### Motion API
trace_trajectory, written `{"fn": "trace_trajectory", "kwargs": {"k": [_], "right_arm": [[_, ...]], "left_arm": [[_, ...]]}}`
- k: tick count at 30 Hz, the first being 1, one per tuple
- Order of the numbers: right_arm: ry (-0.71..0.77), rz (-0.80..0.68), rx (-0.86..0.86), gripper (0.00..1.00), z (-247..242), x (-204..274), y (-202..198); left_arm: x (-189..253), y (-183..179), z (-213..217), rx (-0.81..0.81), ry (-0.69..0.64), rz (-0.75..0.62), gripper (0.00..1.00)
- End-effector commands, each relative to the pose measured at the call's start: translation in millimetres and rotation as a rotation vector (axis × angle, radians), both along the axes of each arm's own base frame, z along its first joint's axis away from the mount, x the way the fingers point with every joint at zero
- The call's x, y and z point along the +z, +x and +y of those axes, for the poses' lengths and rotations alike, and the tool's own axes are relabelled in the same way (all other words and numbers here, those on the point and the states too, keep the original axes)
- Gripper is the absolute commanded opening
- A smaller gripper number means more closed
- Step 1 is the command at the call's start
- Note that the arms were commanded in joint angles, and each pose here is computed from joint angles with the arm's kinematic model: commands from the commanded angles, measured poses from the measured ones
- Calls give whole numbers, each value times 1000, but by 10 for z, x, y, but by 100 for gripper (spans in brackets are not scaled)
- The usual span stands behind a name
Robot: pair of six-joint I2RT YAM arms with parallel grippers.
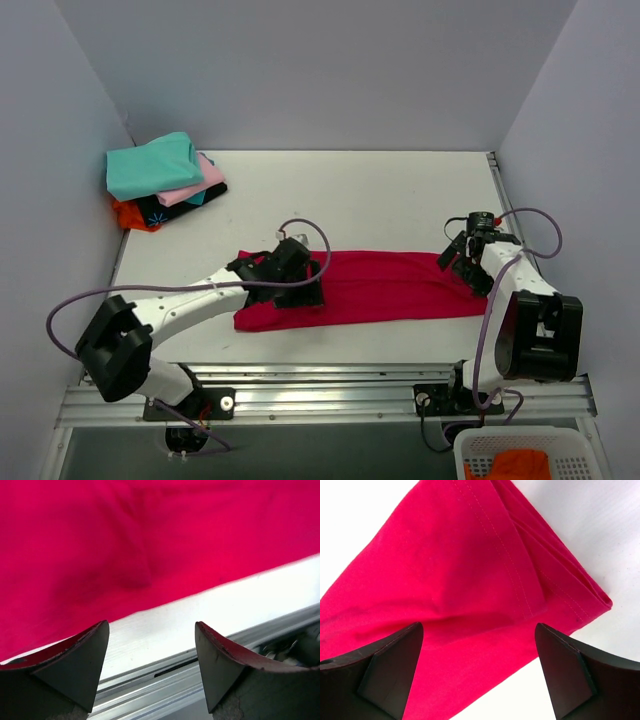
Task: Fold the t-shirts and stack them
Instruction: Fold the tshirt
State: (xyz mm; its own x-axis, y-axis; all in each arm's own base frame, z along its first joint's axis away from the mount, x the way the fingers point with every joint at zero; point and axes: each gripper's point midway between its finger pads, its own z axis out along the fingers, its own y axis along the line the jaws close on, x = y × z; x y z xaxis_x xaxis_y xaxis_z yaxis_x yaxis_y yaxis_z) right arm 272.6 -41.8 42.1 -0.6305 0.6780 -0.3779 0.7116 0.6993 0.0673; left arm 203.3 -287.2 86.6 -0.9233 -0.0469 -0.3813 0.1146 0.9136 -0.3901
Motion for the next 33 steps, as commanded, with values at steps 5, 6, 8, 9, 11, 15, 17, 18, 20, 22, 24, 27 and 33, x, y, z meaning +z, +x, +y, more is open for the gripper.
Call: {"fn": "trace_trajectory", "kwargs": {"k": [5, 6, 8, 9, 11, 15, 17, 18, 20, 22, 24, 27, 33], "right_arm": [[-13, 1, 7, 89, -14, 22, 49], [-14, -1, 8, 89, -16, 32, 67], [-17, -3, 22, 88, -17, 36, 96], [-18, -6, 23, 87, -24, 39, 110], [-24, -5, 32, 84, -33, 44, 155], [-32, -2, 35, 83, -61, 62, 242], [-41, 2, 34, 83, -86, 65, 308], [-44, 5, 35, 83, -90, 69, 333], [-53, 14, 32, 83, -122, 62, 394], [-60, 22, 32, 83, -140, 56, 423], [-71, 32, 30, 83, -166, 55, 454], [-90, 44, 32, 84, -197, 68, 466], [-102, 69, 25, 84, -228, 90, 438]], "left_arm": [[247, 490, 761, 315, -11, -82, 69], [137, 514, 819, 332, 10, -64, 65], [-20, 568, 902, 358, 42, -34, 26], [-173, 596, 908, 362, 74, -7, 18], [-308, 637, 898, 365, 100, 18, 8], [-613, 777, 797, 373, 124, 58, 6], [-758, 835, 747, 371, 141, 86, 3], [-813, 866, 726, 370, 147, 94, 2], [-854, 972, 654, 360, 149, 99, 2], [-1016, 1018, 643, 346, 178, 121, 2], [-1093, 1199, 620, 350, 179, 128, 2], [-1164, 1571, 585, 339, 189, 133, 2], [-1388, 2442, 536, 270, 299, 130, 2]]}}
